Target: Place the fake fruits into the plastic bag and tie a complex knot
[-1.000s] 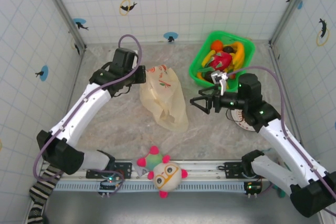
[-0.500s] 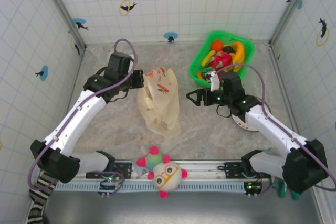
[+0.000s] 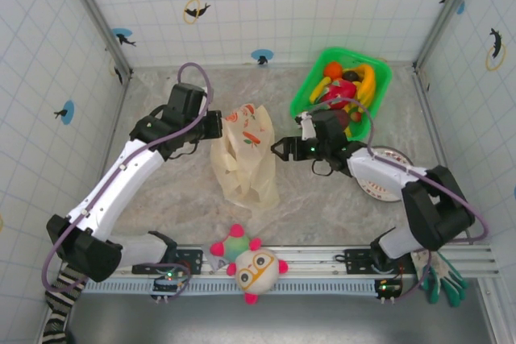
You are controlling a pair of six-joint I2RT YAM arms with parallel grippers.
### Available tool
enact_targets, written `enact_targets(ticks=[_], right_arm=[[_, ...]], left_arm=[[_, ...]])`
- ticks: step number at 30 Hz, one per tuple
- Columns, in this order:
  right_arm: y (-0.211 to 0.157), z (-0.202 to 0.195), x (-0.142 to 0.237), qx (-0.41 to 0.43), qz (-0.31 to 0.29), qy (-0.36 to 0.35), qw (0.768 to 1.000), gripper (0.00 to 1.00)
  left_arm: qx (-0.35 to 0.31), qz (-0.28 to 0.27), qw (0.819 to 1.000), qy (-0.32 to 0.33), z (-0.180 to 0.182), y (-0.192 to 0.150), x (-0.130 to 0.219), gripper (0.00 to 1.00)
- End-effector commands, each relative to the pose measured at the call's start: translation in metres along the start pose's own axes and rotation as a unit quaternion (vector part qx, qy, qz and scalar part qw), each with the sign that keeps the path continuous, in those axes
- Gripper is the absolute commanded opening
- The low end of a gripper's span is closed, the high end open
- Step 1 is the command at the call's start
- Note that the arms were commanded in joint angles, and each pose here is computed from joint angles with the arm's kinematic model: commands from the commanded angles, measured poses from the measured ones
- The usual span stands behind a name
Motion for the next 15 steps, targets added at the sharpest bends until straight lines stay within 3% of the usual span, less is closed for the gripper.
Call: enact_targets(ticks=[1, 15], right_arm=[[0.029, 0.015, -0.013, 0.021, -0.039, 0.024, 0.999, 0.93], [0.042, 0.026, -0.077, 0.028, -0.036, 0.067, 0.997, 0.90]], left_arm=[[0.000, 0.011, 1.000, 0.007, 0.002, -0.006, 0.000, 0.00], [-0.004, 0.014, 1.000, 0.025, 0.007, -0.009, -0.006, 0.00]])
Point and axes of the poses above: each hand's point on the last joint's axis, 136 mm out from that joint toward the fingers, its own x axis back along the fingers, its own z axis along the line the jaws close on, y = z × x, the point moved 5 cm from there along x, back along the fingers, and after that the axes turned 7 degrees about x, right-handed, at the moved point
